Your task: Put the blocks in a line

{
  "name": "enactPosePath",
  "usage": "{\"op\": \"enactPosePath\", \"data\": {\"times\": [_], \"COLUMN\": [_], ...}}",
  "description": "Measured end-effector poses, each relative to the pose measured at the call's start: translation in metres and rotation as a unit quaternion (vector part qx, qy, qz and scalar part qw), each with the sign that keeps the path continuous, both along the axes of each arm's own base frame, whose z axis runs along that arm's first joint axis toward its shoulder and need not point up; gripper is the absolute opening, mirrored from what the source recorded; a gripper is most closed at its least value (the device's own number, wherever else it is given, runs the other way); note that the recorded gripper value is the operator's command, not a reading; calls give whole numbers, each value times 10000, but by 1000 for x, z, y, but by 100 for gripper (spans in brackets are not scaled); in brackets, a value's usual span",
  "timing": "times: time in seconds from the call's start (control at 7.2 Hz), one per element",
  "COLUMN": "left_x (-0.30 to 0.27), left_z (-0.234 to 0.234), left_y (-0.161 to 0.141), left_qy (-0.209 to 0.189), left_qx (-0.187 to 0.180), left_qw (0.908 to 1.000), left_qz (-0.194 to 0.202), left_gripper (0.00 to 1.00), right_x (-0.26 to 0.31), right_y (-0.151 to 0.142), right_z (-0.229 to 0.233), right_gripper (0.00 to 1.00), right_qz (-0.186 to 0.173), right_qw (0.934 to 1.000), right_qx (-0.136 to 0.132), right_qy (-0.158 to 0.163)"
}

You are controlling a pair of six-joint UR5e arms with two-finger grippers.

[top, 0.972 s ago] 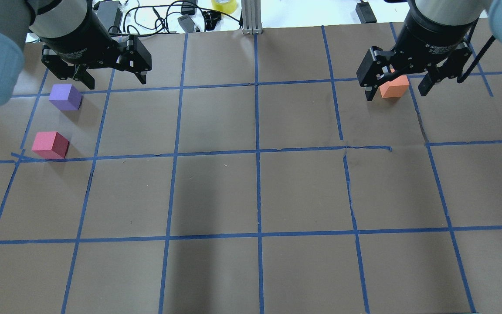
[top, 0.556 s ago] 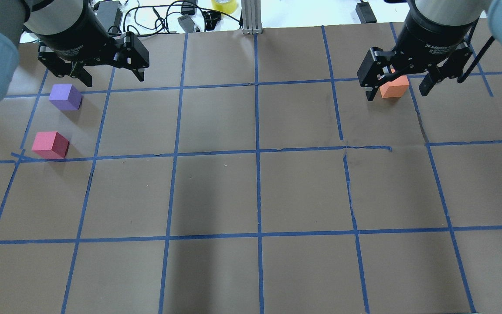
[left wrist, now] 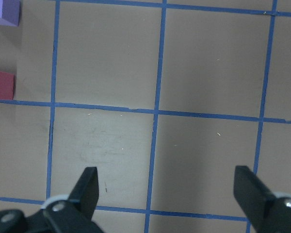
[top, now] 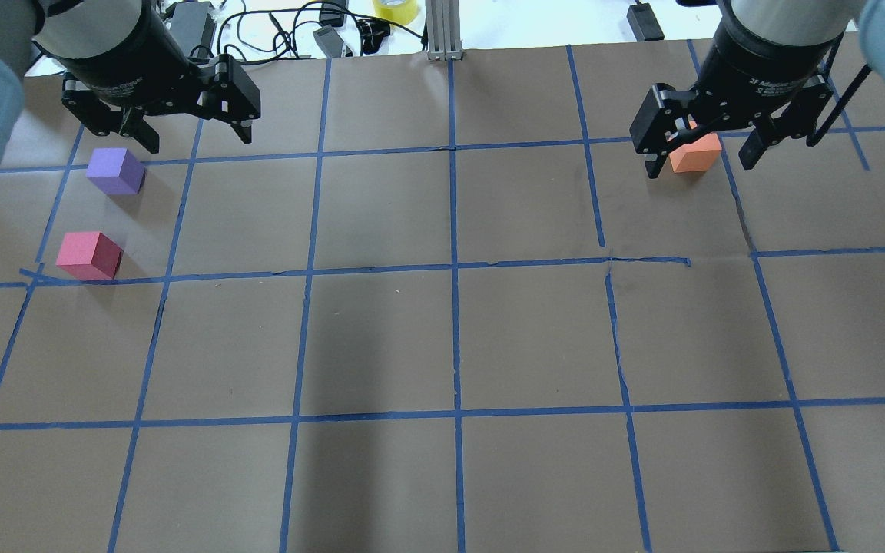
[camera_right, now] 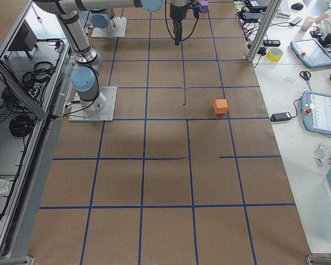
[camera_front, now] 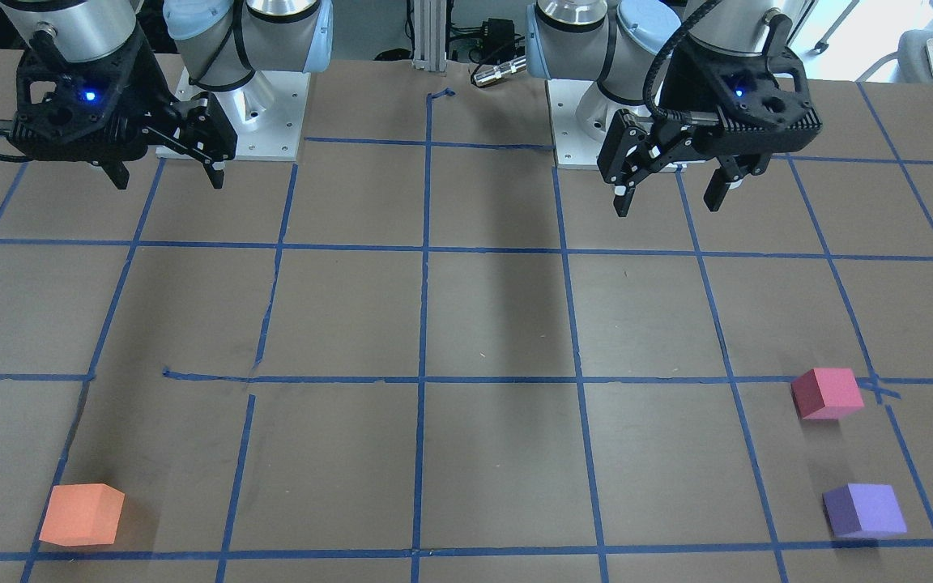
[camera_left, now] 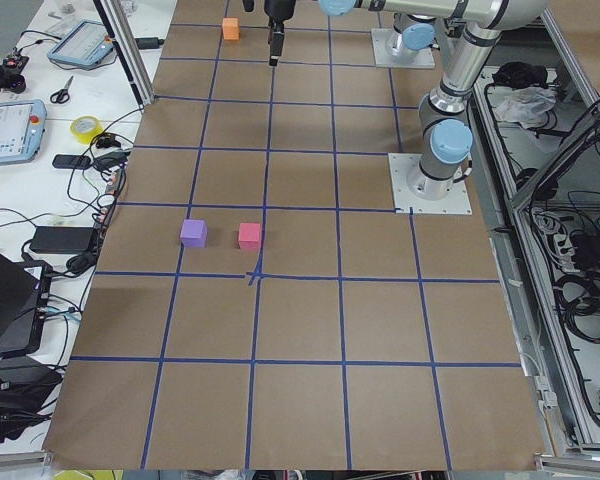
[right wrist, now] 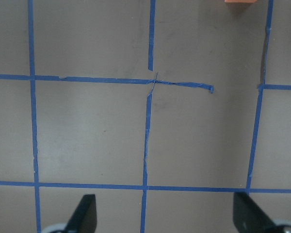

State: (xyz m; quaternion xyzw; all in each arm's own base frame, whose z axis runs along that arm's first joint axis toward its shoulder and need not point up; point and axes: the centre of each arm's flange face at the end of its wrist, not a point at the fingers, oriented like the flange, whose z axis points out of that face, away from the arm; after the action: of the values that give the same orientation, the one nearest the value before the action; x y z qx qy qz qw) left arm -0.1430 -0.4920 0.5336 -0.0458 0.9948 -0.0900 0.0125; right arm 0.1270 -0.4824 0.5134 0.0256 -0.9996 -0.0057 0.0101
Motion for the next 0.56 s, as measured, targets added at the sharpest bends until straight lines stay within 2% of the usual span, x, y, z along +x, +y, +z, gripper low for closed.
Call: {"op": "enactPosePath", "data": {"times": [0.56], "left_x": [-1], "left_z": [-2], "left_y": [1], "left_qy": [-18], "left_qx": [27], "left_qw": [10000], "left_qz": [-5], "left_gripper": [100], "right_x": [0], "right_y": [-2], "right_z": [-4], "right_gripper": [100], "right_qz": [0], "right_qw": [10000], "right_qx": [58], "right_qy": [13]}}
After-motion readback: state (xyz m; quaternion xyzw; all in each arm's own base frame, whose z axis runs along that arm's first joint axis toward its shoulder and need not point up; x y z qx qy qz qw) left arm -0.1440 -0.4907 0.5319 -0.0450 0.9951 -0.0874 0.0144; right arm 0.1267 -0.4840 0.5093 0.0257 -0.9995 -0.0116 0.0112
